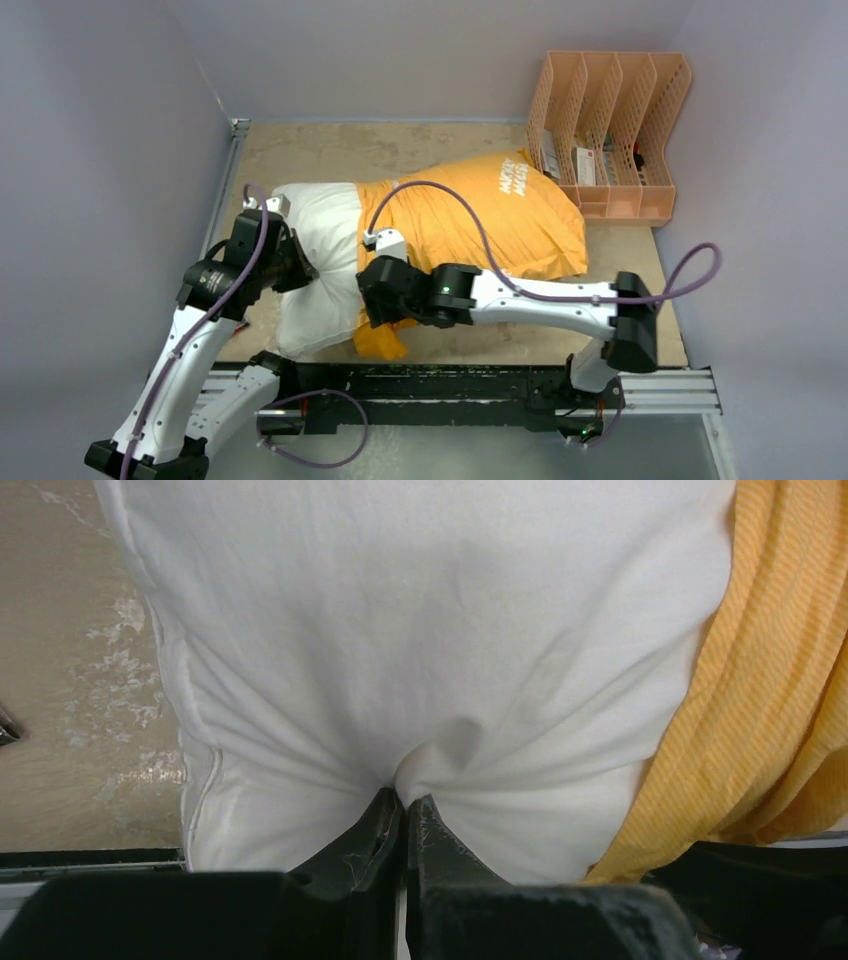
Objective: Remove the pillowcase from the pillow
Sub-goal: Remove the pillow from the pillowcase.
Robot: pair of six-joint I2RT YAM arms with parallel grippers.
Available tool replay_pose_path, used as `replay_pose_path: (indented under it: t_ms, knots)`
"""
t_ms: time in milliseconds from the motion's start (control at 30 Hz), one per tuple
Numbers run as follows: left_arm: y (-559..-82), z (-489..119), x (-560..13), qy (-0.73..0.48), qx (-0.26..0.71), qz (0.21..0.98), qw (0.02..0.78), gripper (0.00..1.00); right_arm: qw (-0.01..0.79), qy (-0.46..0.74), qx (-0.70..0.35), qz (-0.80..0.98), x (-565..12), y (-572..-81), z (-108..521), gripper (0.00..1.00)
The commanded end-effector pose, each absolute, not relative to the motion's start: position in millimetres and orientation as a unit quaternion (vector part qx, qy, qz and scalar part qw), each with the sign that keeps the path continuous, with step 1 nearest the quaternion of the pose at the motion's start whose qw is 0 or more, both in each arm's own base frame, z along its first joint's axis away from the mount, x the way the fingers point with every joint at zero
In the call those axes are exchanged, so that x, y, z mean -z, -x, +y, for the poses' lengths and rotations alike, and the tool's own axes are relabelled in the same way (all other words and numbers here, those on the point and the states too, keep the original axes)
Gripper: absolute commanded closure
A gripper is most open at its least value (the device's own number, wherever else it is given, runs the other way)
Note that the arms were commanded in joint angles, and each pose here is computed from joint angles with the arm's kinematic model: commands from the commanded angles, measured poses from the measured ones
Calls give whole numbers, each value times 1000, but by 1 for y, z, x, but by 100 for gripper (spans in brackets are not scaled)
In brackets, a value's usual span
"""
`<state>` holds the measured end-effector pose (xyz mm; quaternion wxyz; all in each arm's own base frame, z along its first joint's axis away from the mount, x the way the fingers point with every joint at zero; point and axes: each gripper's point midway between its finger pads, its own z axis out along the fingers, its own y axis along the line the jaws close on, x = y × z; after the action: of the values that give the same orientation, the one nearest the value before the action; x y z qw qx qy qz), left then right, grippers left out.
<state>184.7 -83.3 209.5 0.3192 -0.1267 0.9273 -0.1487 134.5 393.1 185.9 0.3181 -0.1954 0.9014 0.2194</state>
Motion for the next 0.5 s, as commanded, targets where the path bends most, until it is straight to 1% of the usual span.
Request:
replay_pose_path:
  t_ms: [0, 67, 100, 133, 200, 233, 300, 333, 400, 467]
  knots:
    - [-216, -75, -237, 147, 136, 898, 393, 100, 375, 108, -121, 913, -192, -170, 377, 60]
    - [-221, -70, -235, 151, 117, 900, 392, 100, 404, 73, -78, 909, -202, -179, 347, 87]
    - [-222, -65, -234, 155, 100, 901, 392, 100, 408, 54, -67, 909, -202, -177, 329, 95]
    - [-225, -58, -236, 158, 81, 899, 400, 100, 410, 44, -64, 909, -201, -175, 312, 100]
    - [-231, -40, -239, 171, 37, 888, 426, 100, 417, 53, -66, 905, -192, -170, 283, 100]
    - [-234, -32, -241, 173, 15, 883, 435, 100, 408, 70, -77, 907, -184, -167, 273, 100]
    - [-239, -17, -243, 172, -33, 883, 436, 100, 365, 119, -135, 914, -166, -149, 267, 100]
    - [-244, -11, -244, 171, -53, 882, 435, 100, 354, 117, -142, 917, -156, -142, 256, 100]
    - [-255, -1, -249, 176, -76, 876, 442, 100, 338, 69, -136, 929, -140, -131, 227, 100]
    - [-265, 8, -252, 190, -79, 869, 449, 100, 334, 39, -139, 931, -134, -125, 206, 100]
